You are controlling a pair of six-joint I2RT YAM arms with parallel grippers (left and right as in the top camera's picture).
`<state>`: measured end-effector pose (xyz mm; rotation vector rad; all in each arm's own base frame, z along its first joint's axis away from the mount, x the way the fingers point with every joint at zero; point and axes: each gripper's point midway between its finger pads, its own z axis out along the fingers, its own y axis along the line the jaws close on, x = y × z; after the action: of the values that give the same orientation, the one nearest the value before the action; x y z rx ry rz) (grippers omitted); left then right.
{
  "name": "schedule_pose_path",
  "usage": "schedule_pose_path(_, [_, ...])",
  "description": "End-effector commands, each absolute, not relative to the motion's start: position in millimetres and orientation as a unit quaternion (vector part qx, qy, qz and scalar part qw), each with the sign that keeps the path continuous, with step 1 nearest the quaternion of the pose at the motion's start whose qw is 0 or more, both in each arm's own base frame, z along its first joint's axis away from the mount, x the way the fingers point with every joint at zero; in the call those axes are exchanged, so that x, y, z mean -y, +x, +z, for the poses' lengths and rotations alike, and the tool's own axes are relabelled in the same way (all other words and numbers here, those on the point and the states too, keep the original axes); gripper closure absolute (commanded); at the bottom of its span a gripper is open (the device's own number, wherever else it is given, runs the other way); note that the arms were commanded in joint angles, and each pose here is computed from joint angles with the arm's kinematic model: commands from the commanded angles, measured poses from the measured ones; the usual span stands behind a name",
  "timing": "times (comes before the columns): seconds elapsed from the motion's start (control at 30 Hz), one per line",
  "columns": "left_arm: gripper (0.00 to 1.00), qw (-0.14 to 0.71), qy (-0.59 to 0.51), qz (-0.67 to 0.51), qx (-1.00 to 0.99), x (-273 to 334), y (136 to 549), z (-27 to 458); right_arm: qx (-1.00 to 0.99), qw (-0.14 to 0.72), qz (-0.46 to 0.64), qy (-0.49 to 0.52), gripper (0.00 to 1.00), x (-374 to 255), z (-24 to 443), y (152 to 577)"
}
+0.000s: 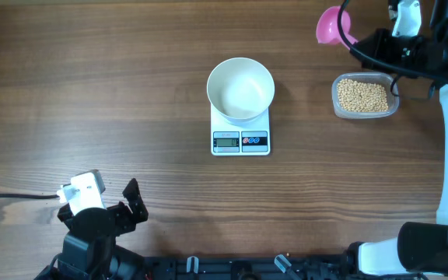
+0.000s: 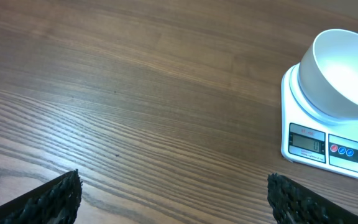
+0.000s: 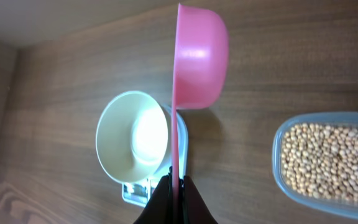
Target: Scoop item into bowl and weigh 150g on scale
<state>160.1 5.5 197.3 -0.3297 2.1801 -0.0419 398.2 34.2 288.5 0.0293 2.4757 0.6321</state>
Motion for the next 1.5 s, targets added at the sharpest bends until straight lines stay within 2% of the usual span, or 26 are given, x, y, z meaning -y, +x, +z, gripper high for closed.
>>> schedule_pose_path(0.0, [0.0, 0.464, -0.146, 0.011, -0.874, -16.7, 161.7, 200.3, -0.924, 0.305, 0.231, -0.018, 0.96, -35.2, 298.3, 395.7])
schedule_pose_path(0.1, [0.0, 0.502, -0.157, -0.014, -0.85, -11.1, 174.6, 219.1, -0.922, 0.309, 0.23, -0.019, 0.96, -35.1, 299.5, 397.3])
schedule_pose_path(0.17, [0.0, 0.565, -0.143, -0.127, -0.803, 22.5, 196.6, 263.1, -0.921, 0.313, 0.23, -0.02, 0.96, -34.7, 300.4, 398.8])
schedule_pose_path(0.23, [0.0, 0.56, -0.075, -0.238, -0.79, 66.2, 194.7, 282.1, -0.921, 0.313, 0.23, -0.02, 0.96, -34.9, 300.2, 398.7])
schedule_pose_path(0.43, [0.0, 0.695, -0.111, -0.271, -0.656, 51.9, 206.8, 374.4, -0.929, 0.3, 0.213, -0.048, 0.96, -33.1, 292.8, 391.1])
schedule_pose_path(0.5, [0.0, 0.722, -0.121, -0.274, -0.624, 48.9, 212.1, 395.7, -0.928, 0.302, 0.204, -0.075, 0.96, -33.1, 291.7, 389.4])
schedule_pose_path(0.57, [0.0, 0.723, -0.109, -0.252, -0.634, 55.1, 229.1, 394.5, -0.933, 0.303, 0.179, -0.078, 0.96, -25.8, 288.3, 391.4])
schedule_pose_path(0.7, [0.0, 0.656, -0.07, -0.145, -0.737, 75.9, 295.1, 366.4, -0.94, 0.305, 0.139, -0.066, 0.96, -11.8, 284.7, 395.2])
schedule_pose_path(0.73, [0.0, 0.603, -0.058, -0.114, -0.788, 83.8, 313.4, 349.0, -0.94, 0.303, 0.14, -0.064, 0.96, -12.1, 284.4, 394.3])
schedule_pose_path(0.8, [0.0, 0.53, -0.049, -0.081, -0.842, 88.8, 324.4, 328.2, -0.942, 0.297, 0.142, -0.061, 0.96, -12.4, 282.8, 391.8])
schedule_pose_path(0.83, [0.0, 0.463, -0.039, -0.066, -0.883, 95.6, 327.9, 309.8, -0.945, 0.289, 0.143, -0.06, 0.96, -12.7, 280.7, 388.5])
schedule_pose_path(0.97, [0.0, 0.296, 0.026, -0.132, -0.946, 144.4, 319.8, 266.9, -0.956, 0.246, 0.152, -0.05, 0.96, -15.5, 270.7, 369.7])
schedule_pose_path(1.07, [0.0, 0.209, 0.121, -0.235, -0.942, 166.5, 271.5, 265.1, -0.961, 0.218, 0.163, -0.045, 0.96, -19.0, 265.4, 356.8])
schedule_pose_path(1.13, [0.0, 0.204, 0.174, -0.268, -0.925, 162.5, 248.2, 277.0, -0.963, 0.211, 0.166, -0.036, 0.96, -19.3, 264.4, 354.3])
schedule_pose_path(1.3, [0.0, 0.212, 0.139, -0.253, -0.934, 121.0, 230.1, 267.8, -0.964, 0.205, 0.167, -0.031, 0.96, -19.6, 263.4, 351.9])
schedule_pose_path(1.47, [0.0, 0.211, 0.156, -0.344, -0.902, 148.4, 229.2, 230.2, -0.964, 0.203, 0.169, -0.023, 0.96, -19.6, 263.3, 351.7])
